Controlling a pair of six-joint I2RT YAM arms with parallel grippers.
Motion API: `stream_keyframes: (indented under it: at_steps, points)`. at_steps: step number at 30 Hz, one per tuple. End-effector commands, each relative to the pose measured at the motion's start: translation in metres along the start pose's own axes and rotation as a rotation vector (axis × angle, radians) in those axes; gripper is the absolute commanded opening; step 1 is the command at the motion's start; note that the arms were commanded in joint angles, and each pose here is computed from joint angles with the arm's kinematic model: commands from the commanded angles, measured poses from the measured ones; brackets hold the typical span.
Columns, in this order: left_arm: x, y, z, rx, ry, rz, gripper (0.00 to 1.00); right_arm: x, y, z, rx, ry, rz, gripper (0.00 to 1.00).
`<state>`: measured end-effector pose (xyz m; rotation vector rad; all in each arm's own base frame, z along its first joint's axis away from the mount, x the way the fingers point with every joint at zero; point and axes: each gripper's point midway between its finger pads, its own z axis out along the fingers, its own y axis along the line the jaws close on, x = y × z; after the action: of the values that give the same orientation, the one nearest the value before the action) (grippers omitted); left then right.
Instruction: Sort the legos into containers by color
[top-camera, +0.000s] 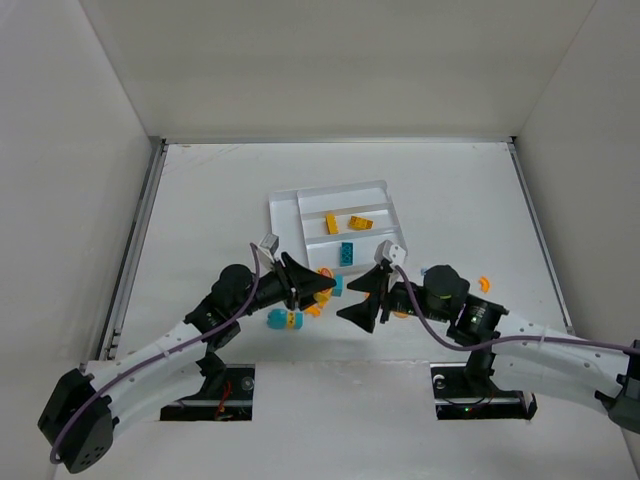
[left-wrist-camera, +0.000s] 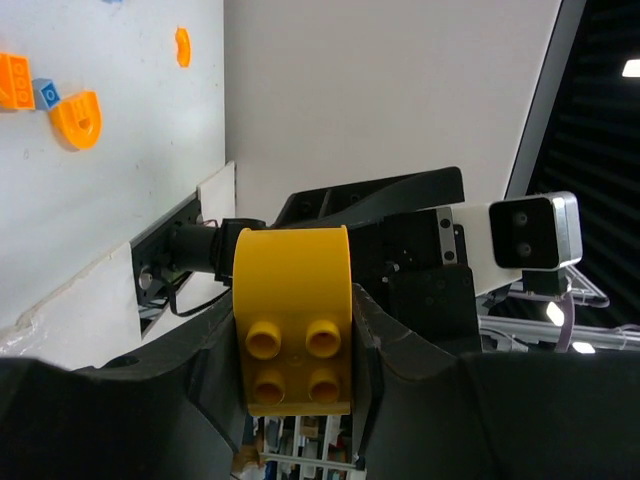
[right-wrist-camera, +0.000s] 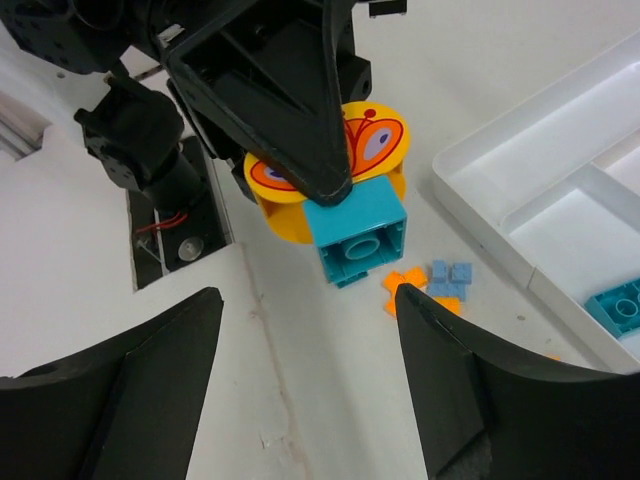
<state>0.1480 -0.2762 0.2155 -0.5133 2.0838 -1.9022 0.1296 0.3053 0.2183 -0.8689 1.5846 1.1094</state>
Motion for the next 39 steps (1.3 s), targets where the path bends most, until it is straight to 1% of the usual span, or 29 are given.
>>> stream_keyframes:
  at_steps: [1, 4, 10, 17, 25, 31, 36, 39]
  points:
    - [0.014, -0.036, -0.004, 0.116, 0.055, 0.038, 0.18, -0.027, 0.008, 0.002, -0.030, -0.035, -0.033, 0.73]
    - [0.020, -0.034, -0.003, 0.110, 0.076, 0.048, 0.18, -0.029, 0.010, 0.006, -0.036, -0.033, -0.037, 0.69]
    - [0.023, -0.029, -0.003, 0.105, 0.087, 0.051, 0.18, -0.033, 0.002, 0.011, -0.007, -0.031, -0.049, 0.68]
    - [0.024, -0.025, -0.003, 0.100, 0.090, 0.048, 0.18, -0.033, 0.002, 0.016, -0.011, -0.025, -0.054, 0.49]
    - [0.022, -0.015, -0.004, 0.080, 0.084, 0.041, 0.18, -0.042, 0.001, 0.015, -0.004, -0.053, -0.056, 0.32]
    - [0.011, -0.004, -0.008, 0.063, 0.058, 0.043, 0.18, -0.039, -0.018, 0.006, 0.055, -0.056, -0.041, 0.27]
    - [-0.004, 0.004, -0.013, 0.053, 0.029, 0.042, 0.17, -0.034, -0.033, -0.003, 0.115, -0.056, -0.025, 0.26]
    - [-0.016, 0.008, -0.015, 0.044, 0.007, 0.045, 0.17, -0.033, -0.044, -0.001, 0.165, -0.051, -0.021, 0.26]
